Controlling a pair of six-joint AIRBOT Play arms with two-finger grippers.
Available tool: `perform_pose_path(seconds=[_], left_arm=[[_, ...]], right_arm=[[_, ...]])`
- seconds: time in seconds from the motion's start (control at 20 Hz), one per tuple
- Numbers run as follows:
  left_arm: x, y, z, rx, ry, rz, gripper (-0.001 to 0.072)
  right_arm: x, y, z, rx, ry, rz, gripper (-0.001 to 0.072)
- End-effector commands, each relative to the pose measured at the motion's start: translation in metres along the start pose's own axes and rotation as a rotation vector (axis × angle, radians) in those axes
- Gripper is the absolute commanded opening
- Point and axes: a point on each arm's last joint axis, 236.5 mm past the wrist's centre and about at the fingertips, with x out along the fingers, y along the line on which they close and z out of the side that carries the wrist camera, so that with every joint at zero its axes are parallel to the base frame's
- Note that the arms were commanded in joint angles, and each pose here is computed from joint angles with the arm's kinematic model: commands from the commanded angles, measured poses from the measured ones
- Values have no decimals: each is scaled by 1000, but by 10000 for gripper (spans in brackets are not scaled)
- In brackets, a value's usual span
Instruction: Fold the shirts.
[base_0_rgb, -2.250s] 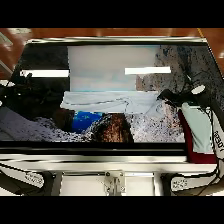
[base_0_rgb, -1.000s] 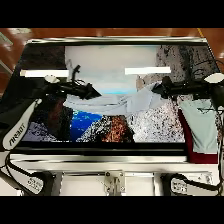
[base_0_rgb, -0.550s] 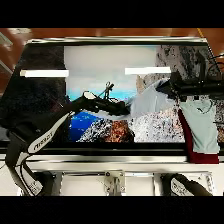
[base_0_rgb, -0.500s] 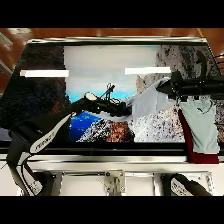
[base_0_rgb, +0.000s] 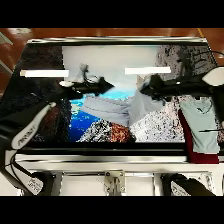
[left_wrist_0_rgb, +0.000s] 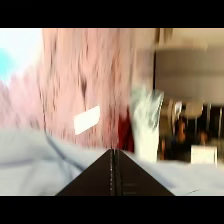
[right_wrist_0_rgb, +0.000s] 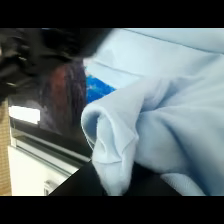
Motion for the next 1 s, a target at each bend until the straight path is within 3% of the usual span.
perform_pose_path(seconds=[0.0,0.2,0.3,0.35,0.45,0.5,0.8,0.85,0.95], left_arm=[[-122,-24,102,116,-230,6,34],[-243,-62,145,202,-383,-21,34],[-277,-81,138,245,-376,-47,34],[-287,-89,130,265,-355,-63,34],[-295,-103,112,322,-298,-90,35],[-295,-106,105,339,-275,-101,35],[-289,-98,97,364,-240,-78,35],[-289,-94,96,367,-233,-63,35],[-287,-85,93,373,-214,-27,35]], right_arm=[[78,46,11,-82,-102,73,56],[194,61,-16,-8,-114,118,56],[248,46,-34,116,-115,108,57],[268,36,-40,198,-122,103,97],[295,26,-53,305,-94,106,549],[297,28,-51,287,-88,115,591],[193,11,12,35,-51,105,589],[167,-14,15,20,-12,32,589],[107,-101,4,83,109,-266,590]])
